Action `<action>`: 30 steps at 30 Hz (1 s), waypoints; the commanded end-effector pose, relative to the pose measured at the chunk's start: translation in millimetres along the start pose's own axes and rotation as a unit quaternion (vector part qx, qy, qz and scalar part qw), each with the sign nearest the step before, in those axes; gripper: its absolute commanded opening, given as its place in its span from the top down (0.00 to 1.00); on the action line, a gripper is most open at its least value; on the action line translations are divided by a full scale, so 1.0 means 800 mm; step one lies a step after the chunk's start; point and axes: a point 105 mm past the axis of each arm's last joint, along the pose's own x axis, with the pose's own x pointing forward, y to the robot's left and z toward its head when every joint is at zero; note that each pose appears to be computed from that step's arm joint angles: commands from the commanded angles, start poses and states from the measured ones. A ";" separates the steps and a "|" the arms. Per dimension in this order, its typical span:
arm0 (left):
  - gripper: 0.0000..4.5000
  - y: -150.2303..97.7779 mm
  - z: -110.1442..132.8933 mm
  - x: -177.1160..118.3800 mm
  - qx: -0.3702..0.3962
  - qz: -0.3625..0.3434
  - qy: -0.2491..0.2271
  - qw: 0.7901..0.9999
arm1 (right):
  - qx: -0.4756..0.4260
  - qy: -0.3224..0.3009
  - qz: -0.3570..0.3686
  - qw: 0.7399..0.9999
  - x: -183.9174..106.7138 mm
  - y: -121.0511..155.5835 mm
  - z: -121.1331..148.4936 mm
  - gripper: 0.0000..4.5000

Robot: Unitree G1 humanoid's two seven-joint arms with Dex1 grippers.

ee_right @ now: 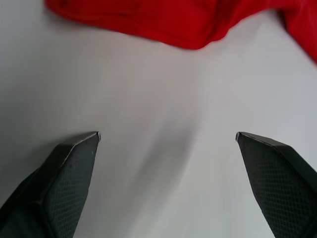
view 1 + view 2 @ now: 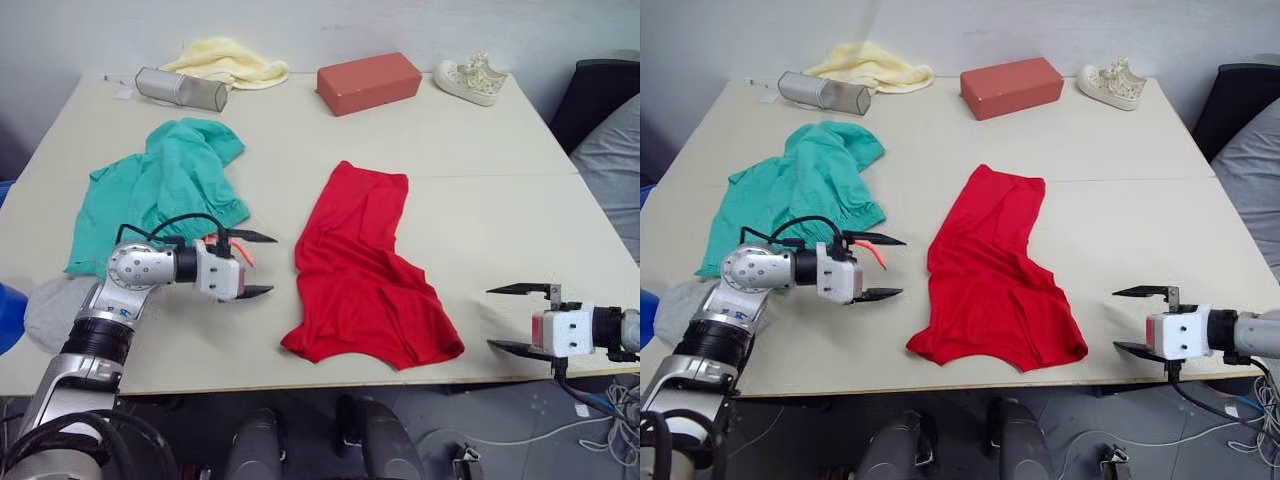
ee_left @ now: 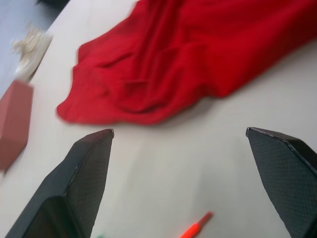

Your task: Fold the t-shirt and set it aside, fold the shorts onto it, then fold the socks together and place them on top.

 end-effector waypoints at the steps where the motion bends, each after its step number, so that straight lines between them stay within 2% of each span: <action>1: 0.00 0.001 0.011 0.011 0.054 -0.001 -0.033 0.998 | -0.050 -0.037 0.009 0.998 0.023 0.015 0.010 0.00; 6: 0.00 -0.018 0.021 0.028 0.087 -0.041 -0.070 0.993 | -0.095 -0.089 0.001 0.992 0.048 0.011 0.033 0.00; 11: 0.00 -0.032 0.029 0.038 0.105 -0.072 -0.098 0.987 | -0.110 -0.115 0.011 0.987 0.062 0.019 0.042 0.00; 20: 0.00 -0.054 0.042 0.058 0.085 -0.112 -0.143 0.980 | -0.119 -0.151 0.026 0.981 0.089 0.020 0.056 0.00; 26: 0.00 -0.074 0.046 0.056 0.066 -0.147 -0.159 0.974 | -0.125 -0.173 0.039 0.976 0.097 0.024 0.066 0.00; 27: 0.04 -0.077 0.047 0.055 0.060 -0.152 -0.162 0.973 | -0.126 -0.177 0.043 0.975 0.099 0.025 0.068 0.00; 30: 0.21 -0.086 0.051 0.058 0.049 -0.164 -0.171 0.970 | -0.129 -0.189 0.051 0.972 0.102 0.028 0.075 0.14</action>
